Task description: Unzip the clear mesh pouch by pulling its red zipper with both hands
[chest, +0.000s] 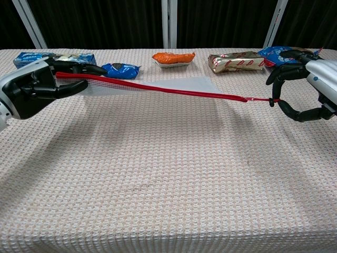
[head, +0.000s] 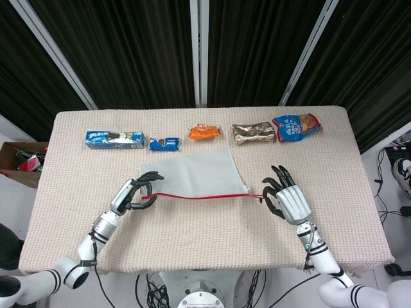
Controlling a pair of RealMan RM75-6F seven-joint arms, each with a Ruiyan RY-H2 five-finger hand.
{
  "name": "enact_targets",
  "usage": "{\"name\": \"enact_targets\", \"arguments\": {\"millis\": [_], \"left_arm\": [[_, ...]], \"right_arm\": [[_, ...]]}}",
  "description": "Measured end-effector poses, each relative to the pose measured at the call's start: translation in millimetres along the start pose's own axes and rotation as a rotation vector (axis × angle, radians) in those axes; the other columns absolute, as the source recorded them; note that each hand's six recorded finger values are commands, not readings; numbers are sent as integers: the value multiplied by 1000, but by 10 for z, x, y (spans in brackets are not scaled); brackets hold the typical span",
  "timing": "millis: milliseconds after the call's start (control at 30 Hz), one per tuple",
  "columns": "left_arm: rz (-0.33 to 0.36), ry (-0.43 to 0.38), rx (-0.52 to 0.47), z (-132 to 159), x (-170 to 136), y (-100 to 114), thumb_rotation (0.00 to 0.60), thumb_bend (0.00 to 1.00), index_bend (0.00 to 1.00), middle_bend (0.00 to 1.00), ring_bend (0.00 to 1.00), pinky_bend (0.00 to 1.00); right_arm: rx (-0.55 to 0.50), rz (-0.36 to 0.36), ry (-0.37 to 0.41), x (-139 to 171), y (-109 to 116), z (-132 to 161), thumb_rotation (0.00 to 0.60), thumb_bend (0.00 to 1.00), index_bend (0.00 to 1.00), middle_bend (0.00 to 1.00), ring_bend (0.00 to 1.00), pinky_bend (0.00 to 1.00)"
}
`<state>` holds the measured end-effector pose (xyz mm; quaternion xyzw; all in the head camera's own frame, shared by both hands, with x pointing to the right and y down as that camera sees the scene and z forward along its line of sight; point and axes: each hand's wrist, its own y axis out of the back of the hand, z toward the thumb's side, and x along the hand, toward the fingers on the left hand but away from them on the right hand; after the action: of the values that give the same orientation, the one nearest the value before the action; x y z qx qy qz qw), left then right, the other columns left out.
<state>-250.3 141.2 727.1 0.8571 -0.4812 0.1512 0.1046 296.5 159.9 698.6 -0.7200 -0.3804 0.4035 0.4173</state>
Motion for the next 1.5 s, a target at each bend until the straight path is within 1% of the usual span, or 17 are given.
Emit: {"name": "enact_targets", "arguments": {"millis": [300, 367, 400, 433, 467, 533, 567, 633, 700, 800, 933, 1033, 1067, 1167, 1267, 1367, 1500], "left_arm": [[3, 9, 26, -32, 4, 1, 600, 468, 666, 269, 123, 169], [5, 11, 53, -38, 3, 14, 600, 468, 595, 258, 122, 169], [6, 13, 72, -42, 2, 22, 600, 451, 522, 242, 122, 169], [7, 15, 96, -47, 0, 30, 600, 434, 469, 230, 122, 168], [8, 19, 136, -54, -4, 43, 600, 410, 410, 215, 122, 168], [9, 26, 210, -62, -13, 69, 600, 356, 332, 190, 121, 167], [12, 32, 268, -66, -21, 91, 600, 333, 311, 182, 122, 166], [19, 41, 365, -67, -36, 132, 600, 304, 285, 173, 121, 165], [32, 55, 488, -60, -64, 196, 600, 277, 262, 168, 121, 163], [55, 84, 665, -23, -136, 322, 600, 246, 254, 166, 121, 162], [105, 145, 875, 71, -306, 586, 600, 221, 254, 166, 122, 162], [179, 224, 1002, 176, -536, 923, 600, 211, 254, 166, 122, 162], [221, 265, 1043, 218, -663, 1091, 600, 210, 255, 167, 122, 162], [324, 364, 1119, 290, -1021, 1449, 600, 205, 255, 167, 122, 162], [400, 443, 1168, 330, -1349, 1678, 600, 168, 255, 167, 122, 162], [458, 483, 1185, 365, -1609, 1774, 600, 128, 255, 167, 122, 162], [514, 500, 1193, 434, -1885, 1780, 600, 116, 256, 167, 122, 161]], "right_arm": [[-19, -3, 16, -8, -12, 61, 600, 611, 999, 288, 0, 0], [-18, 8, 20, -2, -38, 74, 600, 591, 976, 287, 0, 0], [-17, 16, 21, 3, -52, 77, 600, 570, 950, 284, 0, 0], [-14, 30, 22, 12, -76, 81, 600, 537, 897, 274, 0, 0], [-12, 43, 22, 20, -95, 84, 600, 491, 800, 252, 0, 0], [-9, 79, 22, 38, -144, 99, 600, 400, 566, 190, 0, 0], [-9, 95, 22, 46, -163, 111, 600, 330, 373, 138, 0, 0], [-16, 134, 20, 62, -198, 144, 600, 244, 139, 78, 0, 0], [-25, 167, 18, 75, -212, 174, 600, 189, 15, 30, 0, 0], [-34, 214, 7, 95, -172, 199, 600, 176, 0, 1, 0, 0], [-33, 255, -24, 121, 29, 97, 600, 176, 0, 4, 0, 0], [-28, 244, -69, 139, 265, -82, 600, 177, 21, 101, 0, 0], [-24, 230, -87, 149, 346, -147, 600, 188, 58, 155, 0, 1], [-24, 158, -149, 205, 575, -315, 600, 235, 165, 200, 0, 9], [-3, 80, -220, 338, 844, -528, 600, 247, 192, 190, 0, 11], [25, 30, -289, 546, 1115, -731, 600, 247, 186, 161, 0, 12], [18, 20, -351, 845, 1344, -868, 600, 264, 149, 129, 0, 9]]}}
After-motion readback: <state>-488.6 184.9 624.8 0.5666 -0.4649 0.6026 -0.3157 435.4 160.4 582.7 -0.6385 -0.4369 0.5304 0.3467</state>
